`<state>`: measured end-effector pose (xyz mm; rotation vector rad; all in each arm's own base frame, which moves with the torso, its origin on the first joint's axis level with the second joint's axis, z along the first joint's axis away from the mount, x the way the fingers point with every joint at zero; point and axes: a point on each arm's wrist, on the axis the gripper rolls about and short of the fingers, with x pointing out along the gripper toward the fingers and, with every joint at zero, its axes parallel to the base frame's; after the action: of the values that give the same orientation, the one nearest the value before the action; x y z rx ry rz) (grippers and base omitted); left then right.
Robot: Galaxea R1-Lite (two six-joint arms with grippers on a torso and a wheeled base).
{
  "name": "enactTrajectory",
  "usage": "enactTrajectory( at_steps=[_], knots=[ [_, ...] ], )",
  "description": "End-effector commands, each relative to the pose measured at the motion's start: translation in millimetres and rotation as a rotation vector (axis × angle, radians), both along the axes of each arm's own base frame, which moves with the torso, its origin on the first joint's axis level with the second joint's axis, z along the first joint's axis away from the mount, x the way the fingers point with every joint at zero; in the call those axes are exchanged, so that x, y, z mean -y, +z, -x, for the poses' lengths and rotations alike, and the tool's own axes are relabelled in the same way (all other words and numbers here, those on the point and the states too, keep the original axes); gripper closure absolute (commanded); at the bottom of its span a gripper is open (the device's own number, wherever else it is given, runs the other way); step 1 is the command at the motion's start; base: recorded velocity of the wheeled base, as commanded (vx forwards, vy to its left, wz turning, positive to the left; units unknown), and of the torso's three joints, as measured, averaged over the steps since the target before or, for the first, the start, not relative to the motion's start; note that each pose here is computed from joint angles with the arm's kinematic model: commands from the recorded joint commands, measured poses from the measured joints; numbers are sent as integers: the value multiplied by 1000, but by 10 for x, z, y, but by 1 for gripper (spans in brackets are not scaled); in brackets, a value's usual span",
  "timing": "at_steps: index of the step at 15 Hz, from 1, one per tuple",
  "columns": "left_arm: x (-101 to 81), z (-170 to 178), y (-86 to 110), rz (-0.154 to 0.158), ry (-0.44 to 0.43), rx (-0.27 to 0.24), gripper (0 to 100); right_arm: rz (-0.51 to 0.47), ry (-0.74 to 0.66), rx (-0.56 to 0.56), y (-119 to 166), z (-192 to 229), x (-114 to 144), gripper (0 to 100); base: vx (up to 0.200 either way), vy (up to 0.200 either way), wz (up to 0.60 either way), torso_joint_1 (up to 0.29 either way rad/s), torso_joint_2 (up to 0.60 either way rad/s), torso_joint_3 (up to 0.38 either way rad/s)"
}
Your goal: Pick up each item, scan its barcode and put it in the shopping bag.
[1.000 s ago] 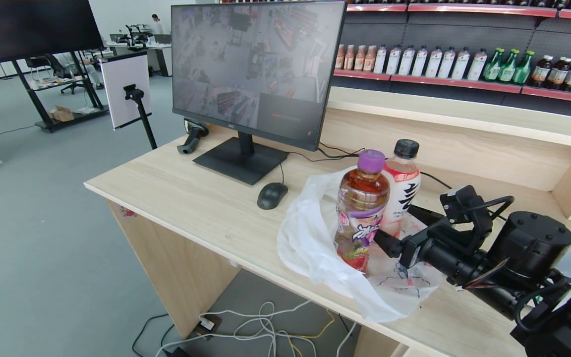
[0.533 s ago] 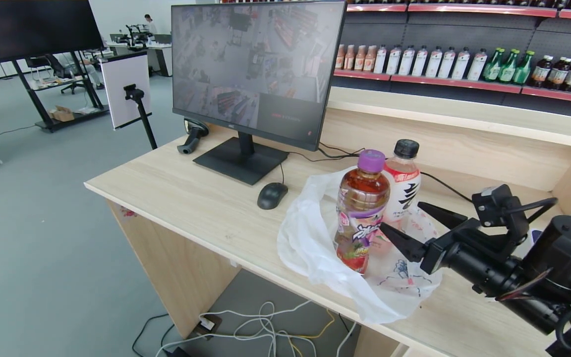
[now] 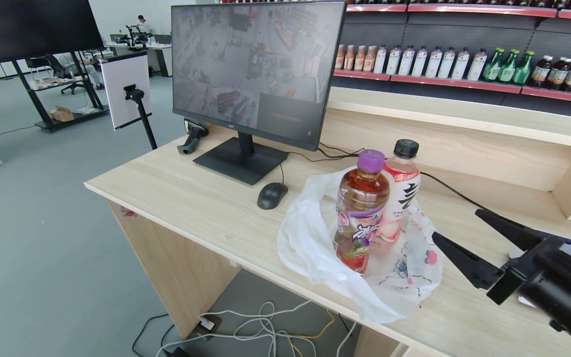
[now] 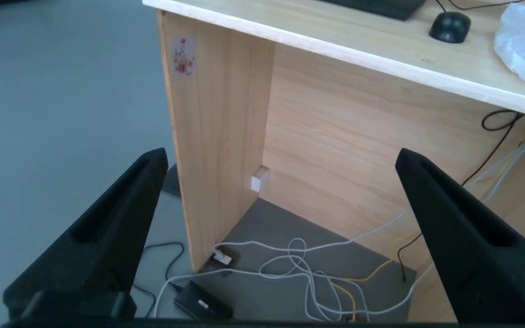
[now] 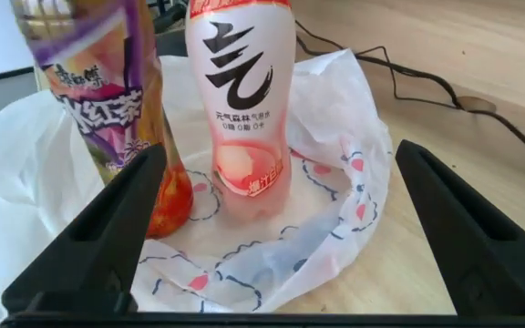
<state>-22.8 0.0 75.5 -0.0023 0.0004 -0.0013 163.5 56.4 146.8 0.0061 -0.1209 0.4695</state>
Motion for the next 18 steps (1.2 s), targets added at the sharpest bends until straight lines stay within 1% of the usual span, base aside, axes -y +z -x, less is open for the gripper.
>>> enactTrajectory(
  at_steps=[1,3,4,5,7,8,9,10,11,12,13,15,17,18],
  knots=[
    [0,0,0,-1,0,0,0,-49,-5,91,148,260,88,0,0,0,0,0,0,0],
    [0,0,0,-1,0,0,0,-53,-6,96,160,277,94,0,0,0,0,0,0,0],
    [0,0,0,-1,0,0,0,-44,-8,62,135,300,102,0,0,0,0,0,0,0],
    [0,0,0,-1,0,0,0,-28,3,-5,93,395,122,0,0,0,0,0,0,0],
    [0,0,0,-1,-2,0,0,-29,45,-128,2,850,260,0,0,0,0,0,0,0],
    [0,0,0,-1,0,0,0,-17,68,-185,-124,1144,351,0,0,0,0,0,0,0],
    [0,0,0,-1,0,0,0,6,77,-219,-241,1345,415,0,0,0,0,0,0,0],
    [0,0,0,-1,0,0,0,53,79,-215,-380,1567,488,0,0,0,0,0,0,0],
    [0,0,0,-1,-2,0,0,70,79,-207,-451,1667,521,0,0,0,0,0,0,0],
    [0,0,0,-1,0,0,0,85,71,-192,-621,1839,578,0,0,0,0,0,0,0],
    [0,0,0,-1,-2,0,0,88,56,-185,-612,1859,583,0,0,0,0,0,0,0],
    [0,0,0,-1,-2,0,0,82,-12,-183,-611,1858,583,0,0,0,0,0,0,0],
    [0,0,0,-1,-2,0,0,77,-287,-183,-606,1841,642,0,0,0,0,0,0,0],
    [0,0,0,-1,0,0,0,77,-313,-193,-601,1834,644,0,0,0,0,0,0,0]
  ],
)
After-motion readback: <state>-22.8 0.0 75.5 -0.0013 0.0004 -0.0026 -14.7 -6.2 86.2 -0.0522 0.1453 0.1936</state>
